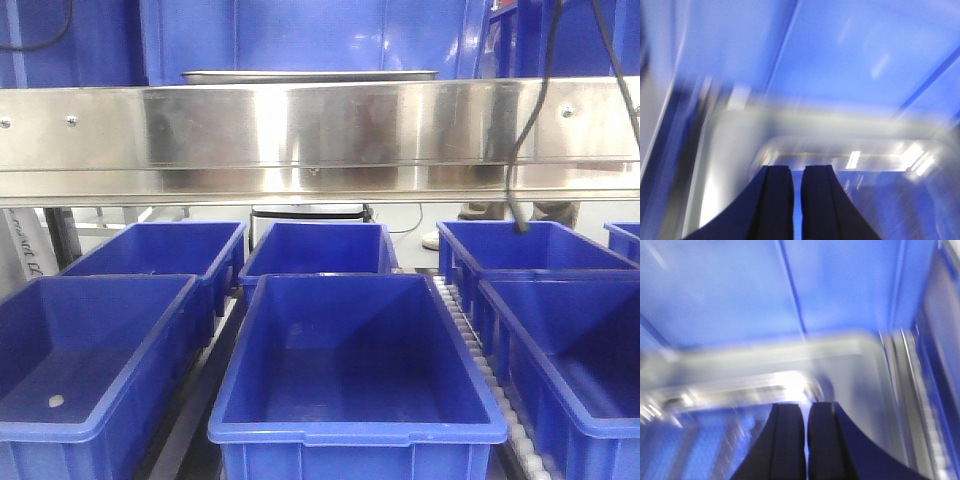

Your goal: Stack silver trays without gaps

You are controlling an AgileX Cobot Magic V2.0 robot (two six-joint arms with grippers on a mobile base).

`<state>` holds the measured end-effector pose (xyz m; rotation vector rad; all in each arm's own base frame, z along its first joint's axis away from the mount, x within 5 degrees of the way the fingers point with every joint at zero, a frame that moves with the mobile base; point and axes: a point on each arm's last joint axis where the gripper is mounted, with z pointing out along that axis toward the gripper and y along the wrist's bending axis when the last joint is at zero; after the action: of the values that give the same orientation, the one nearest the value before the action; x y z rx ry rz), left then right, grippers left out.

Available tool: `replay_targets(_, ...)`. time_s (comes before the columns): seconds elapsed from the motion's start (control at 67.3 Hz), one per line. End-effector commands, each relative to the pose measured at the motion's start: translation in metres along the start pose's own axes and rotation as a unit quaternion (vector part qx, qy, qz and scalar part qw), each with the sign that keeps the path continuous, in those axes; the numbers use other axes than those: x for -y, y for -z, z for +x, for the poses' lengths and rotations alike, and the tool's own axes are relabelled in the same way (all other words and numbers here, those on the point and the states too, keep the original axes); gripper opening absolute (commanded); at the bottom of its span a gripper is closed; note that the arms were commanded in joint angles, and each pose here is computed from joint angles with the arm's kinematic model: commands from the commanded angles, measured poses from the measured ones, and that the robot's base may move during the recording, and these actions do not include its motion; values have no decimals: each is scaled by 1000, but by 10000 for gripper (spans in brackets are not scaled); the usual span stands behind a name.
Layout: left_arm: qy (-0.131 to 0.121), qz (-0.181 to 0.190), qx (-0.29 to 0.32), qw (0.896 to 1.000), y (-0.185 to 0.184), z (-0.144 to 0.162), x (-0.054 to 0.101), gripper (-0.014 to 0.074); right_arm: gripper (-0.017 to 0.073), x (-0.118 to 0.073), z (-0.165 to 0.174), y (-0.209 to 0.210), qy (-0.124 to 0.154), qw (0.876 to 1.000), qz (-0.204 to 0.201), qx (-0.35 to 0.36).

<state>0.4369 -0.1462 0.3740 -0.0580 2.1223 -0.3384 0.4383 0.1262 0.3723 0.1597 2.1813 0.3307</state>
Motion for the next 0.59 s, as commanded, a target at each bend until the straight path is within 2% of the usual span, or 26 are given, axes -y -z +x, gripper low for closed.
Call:
replay_targets(0.0,5,-8,-5,1000,18,-12,0,19,-10,-4,-15,22,2,1000,-11,27)
replay_targets(0.074,3,-7,1,1000,32,-20,3,-30,-19,-6,-23,38,1,999,-17,42)
replay_targets(0.178,1,12,39,999,61,-33,11,-22,-19,-9,-32,65,7,997,-27,65)
replay_targets(0.223,-10,14,55,998,73,-37,15,-22,-19,-12,-33,75,21,997,-32,72)
replay_targets(0.297,-44,7,75,996,87,-37,21,-22,-19,-18,-31,93,65,993,-42,84)
replay_targets(0.327,-53,10,83,995,92,-35,24,-22,-19,-19,-30,100,75,992,-46,90)
replay_targets(0.416,-64,42,110,991,106,-26,31,-22,-19,-25,-23,116,93,986,-70,121)
replay_targets(0.579,-58,110,154,980,129,3,35,-22,-19,-27,6,143,109,970,-118,183)
